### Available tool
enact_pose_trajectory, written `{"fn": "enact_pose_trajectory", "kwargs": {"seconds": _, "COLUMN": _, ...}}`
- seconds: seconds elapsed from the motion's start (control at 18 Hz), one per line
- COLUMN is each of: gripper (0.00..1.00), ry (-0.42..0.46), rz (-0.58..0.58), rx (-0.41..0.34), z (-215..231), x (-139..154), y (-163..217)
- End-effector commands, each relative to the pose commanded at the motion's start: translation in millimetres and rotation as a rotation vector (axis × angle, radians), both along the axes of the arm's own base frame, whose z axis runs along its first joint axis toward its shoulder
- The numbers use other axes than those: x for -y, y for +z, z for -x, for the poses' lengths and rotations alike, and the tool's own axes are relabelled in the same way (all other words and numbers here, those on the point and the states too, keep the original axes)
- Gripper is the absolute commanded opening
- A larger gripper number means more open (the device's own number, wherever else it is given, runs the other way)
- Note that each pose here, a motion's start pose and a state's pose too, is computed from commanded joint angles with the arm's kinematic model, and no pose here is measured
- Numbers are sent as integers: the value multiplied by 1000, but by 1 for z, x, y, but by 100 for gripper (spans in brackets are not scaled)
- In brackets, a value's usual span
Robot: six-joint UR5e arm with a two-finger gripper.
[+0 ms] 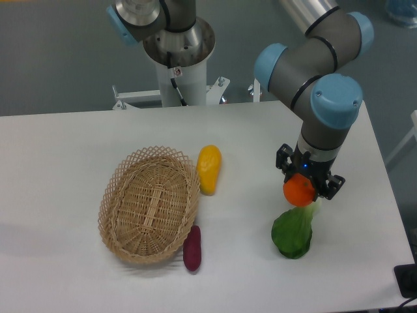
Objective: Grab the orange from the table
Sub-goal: 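Lift the held orange up above the bok choy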
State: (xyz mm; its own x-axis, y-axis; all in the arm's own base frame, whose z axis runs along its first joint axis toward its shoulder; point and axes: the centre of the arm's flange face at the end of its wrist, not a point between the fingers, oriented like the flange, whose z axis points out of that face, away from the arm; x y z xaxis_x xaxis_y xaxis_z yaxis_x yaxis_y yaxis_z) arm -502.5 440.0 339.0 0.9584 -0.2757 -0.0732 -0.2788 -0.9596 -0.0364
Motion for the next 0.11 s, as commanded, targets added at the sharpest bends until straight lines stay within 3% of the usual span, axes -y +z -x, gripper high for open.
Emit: {"fn": "enact_pose_trajectory", "kwargs": {"seconds": 0.11, "gripper": 40, "ry": -2, "rz": 1, "rx": 1, "z": -1, "x": -1, "y": -1}}
